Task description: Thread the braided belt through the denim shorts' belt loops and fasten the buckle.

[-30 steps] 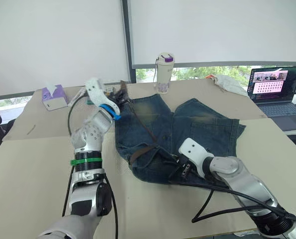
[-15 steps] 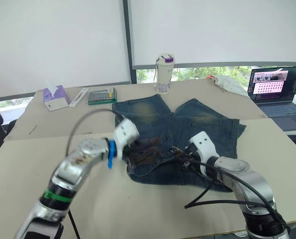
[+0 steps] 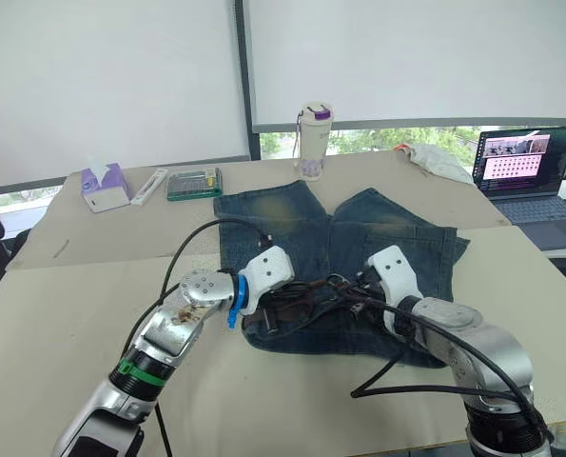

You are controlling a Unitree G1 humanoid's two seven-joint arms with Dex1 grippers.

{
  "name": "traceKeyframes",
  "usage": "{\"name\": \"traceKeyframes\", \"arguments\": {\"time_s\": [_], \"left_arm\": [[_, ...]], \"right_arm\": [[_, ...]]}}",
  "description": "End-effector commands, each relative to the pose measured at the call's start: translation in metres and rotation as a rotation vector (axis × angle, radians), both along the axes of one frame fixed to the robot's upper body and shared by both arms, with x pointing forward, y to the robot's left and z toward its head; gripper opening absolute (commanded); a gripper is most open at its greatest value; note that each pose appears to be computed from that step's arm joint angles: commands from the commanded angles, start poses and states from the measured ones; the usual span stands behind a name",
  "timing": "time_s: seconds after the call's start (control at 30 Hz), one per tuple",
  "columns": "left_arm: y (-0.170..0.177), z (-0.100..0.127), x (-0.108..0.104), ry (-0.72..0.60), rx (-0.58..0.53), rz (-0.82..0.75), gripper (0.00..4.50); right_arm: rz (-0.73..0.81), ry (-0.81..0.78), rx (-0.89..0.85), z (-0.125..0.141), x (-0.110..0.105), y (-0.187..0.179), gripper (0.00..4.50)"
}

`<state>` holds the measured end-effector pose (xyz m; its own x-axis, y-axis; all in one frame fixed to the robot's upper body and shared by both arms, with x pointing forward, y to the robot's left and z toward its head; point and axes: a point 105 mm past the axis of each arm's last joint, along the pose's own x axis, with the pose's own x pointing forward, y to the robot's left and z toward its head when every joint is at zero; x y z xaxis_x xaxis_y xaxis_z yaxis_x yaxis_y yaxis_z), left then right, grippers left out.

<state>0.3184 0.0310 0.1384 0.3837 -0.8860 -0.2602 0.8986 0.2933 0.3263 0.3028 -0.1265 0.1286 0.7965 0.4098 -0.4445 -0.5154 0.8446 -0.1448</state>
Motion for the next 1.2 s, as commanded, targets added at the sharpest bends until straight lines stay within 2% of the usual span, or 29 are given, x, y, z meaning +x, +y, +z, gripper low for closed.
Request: {"name": "traceKeyframes", "arguments": {"time_s": [0.03, 0.33, 0.5, 0.67, 0.73, 0.9, 1.07, 1.2], "left_arm": [[-0.006, 0.003, 0.007, -0.005, -0.014, 0.039, 0.00], [-0.021, 0.001, 0.011, -0.015, -0.008, 0.051, 0.00], [-0.039, 0.005, 0.012, -0.018, -0.052, 0.019, 0.00], [-0.036, 0.006, 0.017, -0.025, -0.078, 0.020, 0.00], [-0.033, 0.008, 0.019, -0.003, -0.116, 0.031, 0.00], [-0.025, 0.008, 0.021, -0.001, -0.144, 0.043, 0.00], [-0.025, 0.003, 0.020, 0.007, -0.142, 0.034, 0.00], [-0.026, 0.003, 0.020, -0.011, -0.127, 0.012, 0.00]], "right_arm": [[0.058, -0.118, -0.026, 0.021, -0.002, 0.012, 0.05], [0.121, -0.154, -0.079, 0.019, -0.006, 0.022, 0.05], [0.165, -0.153, -0.115, 0.012, -0.005, 0.030, 0.05], [0.219, -0.174, -0.156, 0.012, -0.005, 0.031, 0.05], [0.262, -0.182, -0.173, 0.013, -0.008, 0.030, 0.91], [0.255, -0.216, -0.137, 0.024, -0.012, 0.019, 2.56], [0.290, -0.237, -0.149, 0.034, -0.017, 0.001, 2.56], [0.301, -0.285, -0.196, 0.043, -0.012, -0.005, 2.56]]}}
